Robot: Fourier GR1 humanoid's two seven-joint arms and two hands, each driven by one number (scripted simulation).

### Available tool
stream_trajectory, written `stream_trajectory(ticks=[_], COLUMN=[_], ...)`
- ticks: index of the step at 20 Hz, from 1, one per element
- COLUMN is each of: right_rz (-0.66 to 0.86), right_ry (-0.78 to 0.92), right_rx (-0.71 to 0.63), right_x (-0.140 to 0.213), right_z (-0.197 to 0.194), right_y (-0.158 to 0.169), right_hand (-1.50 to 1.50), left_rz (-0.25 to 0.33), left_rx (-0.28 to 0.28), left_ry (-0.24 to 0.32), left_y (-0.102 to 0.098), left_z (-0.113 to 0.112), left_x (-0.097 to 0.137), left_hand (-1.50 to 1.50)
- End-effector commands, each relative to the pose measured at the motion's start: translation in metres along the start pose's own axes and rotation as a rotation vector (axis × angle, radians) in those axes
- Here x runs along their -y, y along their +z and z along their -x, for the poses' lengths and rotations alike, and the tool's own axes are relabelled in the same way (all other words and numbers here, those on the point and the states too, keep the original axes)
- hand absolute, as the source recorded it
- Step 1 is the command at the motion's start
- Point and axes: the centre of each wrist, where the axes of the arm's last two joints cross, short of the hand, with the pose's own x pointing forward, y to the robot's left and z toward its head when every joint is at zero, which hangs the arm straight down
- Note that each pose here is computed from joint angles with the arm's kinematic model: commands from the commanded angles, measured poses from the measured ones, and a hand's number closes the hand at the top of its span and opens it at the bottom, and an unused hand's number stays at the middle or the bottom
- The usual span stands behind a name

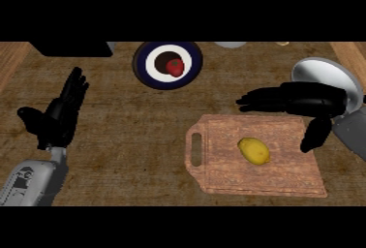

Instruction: Pick the lemon from the cutting board and place it in the pan

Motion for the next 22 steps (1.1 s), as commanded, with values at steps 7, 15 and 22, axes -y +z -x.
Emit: stream_trajectory(ticks=[7,15,22], right_rz=[-0.135,-0.193,-0.241], right_ry=[0.003,0.191,0.223], right_rx=[0.076,-0.005,-0.066], right_x=[-0.014,-0.047,-0.051], right_z=[-0.002,-0.002,0.014], right_y=[-0.025,-0.027,-0.039], right_hand=[-1.50,-1.50,-1.50], left_rz=[-0.007,0.006,0.004], left_rx=[-0.012,-0.010,-0.001], left_ry=[0.005,-0.009,-0.007], left_y=[0.008,0.008,0.019], left_z=[0.001,0.001,-0.004], left_x=[-0.001,-0.020,0.004], left_hand=[0.00,0.00,0.00])
